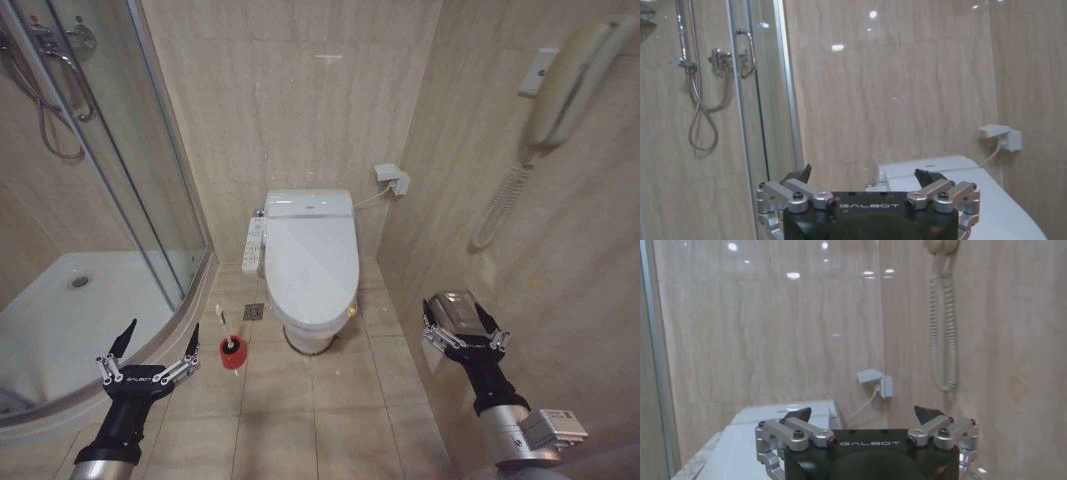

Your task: Open the toilet lid, clean the toilet bowl with a toilet brush, close the toilet lid, and flush.

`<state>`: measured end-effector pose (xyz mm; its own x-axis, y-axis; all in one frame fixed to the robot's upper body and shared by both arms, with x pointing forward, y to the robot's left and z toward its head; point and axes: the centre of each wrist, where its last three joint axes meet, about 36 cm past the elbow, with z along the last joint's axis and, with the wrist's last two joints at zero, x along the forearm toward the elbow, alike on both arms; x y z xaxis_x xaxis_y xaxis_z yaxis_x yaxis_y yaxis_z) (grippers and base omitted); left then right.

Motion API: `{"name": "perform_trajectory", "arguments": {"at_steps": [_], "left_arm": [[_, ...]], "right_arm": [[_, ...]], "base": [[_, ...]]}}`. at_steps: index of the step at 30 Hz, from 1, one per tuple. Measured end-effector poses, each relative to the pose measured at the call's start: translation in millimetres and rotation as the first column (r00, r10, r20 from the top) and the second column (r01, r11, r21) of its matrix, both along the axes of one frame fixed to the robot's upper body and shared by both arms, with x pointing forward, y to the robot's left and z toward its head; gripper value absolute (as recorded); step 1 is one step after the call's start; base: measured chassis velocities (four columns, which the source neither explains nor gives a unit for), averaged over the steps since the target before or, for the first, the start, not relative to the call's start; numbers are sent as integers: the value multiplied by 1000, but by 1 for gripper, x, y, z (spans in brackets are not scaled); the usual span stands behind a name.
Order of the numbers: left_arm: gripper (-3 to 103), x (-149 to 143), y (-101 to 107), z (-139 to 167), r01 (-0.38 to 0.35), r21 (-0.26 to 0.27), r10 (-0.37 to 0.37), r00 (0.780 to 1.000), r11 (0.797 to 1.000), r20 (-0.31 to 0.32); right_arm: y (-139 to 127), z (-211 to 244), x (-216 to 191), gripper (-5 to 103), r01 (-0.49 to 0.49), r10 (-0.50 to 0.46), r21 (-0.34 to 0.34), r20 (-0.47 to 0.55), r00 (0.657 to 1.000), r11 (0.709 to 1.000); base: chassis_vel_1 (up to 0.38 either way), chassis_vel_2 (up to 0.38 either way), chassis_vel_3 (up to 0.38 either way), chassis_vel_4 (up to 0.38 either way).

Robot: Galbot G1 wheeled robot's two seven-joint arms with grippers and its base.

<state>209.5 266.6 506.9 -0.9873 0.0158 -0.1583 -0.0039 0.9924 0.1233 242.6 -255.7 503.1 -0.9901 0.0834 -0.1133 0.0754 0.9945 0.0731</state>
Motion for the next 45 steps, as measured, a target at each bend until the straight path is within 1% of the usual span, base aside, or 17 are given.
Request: {"name": "perform_trajectory", "arguments": {"at_steps": [5, 11, 45], "left_arm": [[100, 0, 0, 0, 0, 0, 0, 1000, 1000, 0], [100, 0, 0, 0, 0, 0, 0, 1000, 1000, 0], [100, 0, 0, 0, 0, 0, 0, 1000, 1000, 0]], "right_arm": [[0, 0, 0, 100, 0, 0, 0, 0, 1000, 1000], [0, 0, 0, 100, 0, 0, 0, 1, 1000, 1000], [0, 0, 0, 100, 0, 0, 0, 0, 1000, 1000]], "base": [[19, -43, -75, 41], [-65, 69, 82, -60], [6, -7, -6, 4]]}}
